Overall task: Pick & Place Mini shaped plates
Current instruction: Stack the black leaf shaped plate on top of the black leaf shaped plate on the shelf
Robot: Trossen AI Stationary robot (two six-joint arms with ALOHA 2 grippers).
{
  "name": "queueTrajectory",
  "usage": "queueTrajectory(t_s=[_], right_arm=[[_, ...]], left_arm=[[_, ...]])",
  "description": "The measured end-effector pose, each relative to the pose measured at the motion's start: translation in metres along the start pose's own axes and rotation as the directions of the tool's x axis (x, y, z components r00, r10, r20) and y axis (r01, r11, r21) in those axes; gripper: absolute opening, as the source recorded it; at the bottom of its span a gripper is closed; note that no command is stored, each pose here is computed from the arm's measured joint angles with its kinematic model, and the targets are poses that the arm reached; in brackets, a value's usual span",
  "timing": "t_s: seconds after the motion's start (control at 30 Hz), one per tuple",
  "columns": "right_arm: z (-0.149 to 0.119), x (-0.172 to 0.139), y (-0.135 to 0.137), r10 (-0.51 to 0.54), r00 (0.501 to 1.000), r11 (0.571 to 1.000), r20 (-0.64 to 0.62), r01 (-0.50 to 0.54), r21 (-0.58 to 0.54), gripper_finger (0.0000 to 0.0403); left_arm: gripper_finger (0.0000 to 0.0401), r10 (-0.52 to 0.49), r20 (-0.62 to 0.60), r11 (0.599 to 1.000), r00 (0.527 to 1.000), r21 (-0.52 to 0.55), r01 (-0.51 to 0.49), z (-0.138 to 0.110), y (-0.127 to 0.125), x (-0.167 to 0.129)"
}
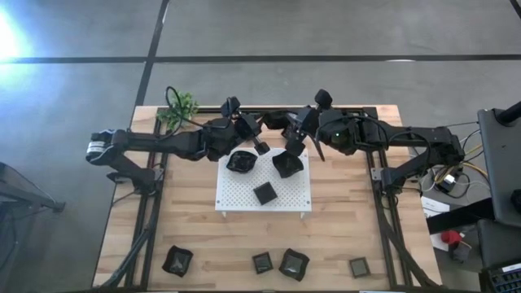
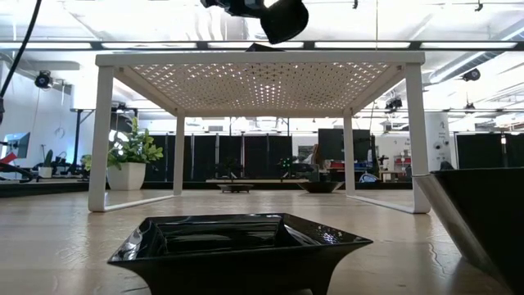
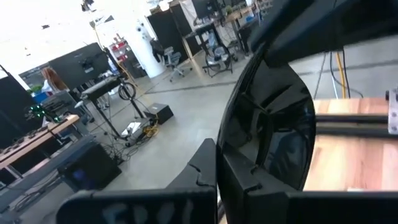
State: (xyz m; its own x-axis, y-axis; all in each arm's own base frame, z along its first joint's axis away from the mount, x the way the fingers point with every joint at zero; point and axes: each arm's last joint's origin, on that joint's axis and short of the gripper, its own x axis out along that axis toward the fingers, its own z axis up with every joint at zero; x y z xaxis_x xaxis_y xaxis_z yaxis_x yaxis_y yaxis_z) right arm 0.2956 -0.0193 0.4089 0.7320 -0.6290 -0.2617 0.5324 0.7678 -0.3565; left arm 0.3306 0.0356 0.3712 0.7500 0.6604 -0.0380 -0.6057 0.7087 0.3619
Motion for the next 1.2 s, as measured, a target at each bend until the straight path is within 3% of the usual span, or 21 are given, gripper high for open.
queueTrajectory(t_s=[0.13, 0.43, 0.67, 0.97, 1.2], right_arm=[[0.002, -0.007, 0.002, 0.018, 1.000, 1.000, 0.017, -0.018, 0.001, 0.0092], [0.011, -0.036, 0.002, 0.080, 0.993, 0.997, 0.085, -0.082, 0.013, 0.0118], [0.013, -0.045, 0.000, 0.093, 0.990, 0.996, 0.105, -0.094, 0.005, 0.0112], [0.013, -0.045, 0.000, 0.093, 0.990, 0.996, 0.105, -0.093, -0.004, 0.0101], [0.013, -0.045, 0.000, 0.093, 0.990, 0.996, 0.105, -0.094, 0.003, 0.0101]], left_arm=[[0.0000, -0.006, -0.035, 1.000, 0.999, 0.006, 0.006, -0.003, 0.000, -0.001], [0.0000, -0.064, -0.294, 0.995, 0.954, 0.050, 0.083, 0.013, 0.020, -0.018], [0.0000, -0.232, -0.501, 0.971, 0.834, -0.066, 0.230, 0.027, 0.043, -0.044], [0.0000, -0.473, -0.630, 0.879, 0.616, -0.288, 0.380, 0.016, 0.049, -0.052], [0.0000, -0.470, -0.647, 0.881, 0.600, -0.304, 0.362, 0.010, 0.051, -0.042]])
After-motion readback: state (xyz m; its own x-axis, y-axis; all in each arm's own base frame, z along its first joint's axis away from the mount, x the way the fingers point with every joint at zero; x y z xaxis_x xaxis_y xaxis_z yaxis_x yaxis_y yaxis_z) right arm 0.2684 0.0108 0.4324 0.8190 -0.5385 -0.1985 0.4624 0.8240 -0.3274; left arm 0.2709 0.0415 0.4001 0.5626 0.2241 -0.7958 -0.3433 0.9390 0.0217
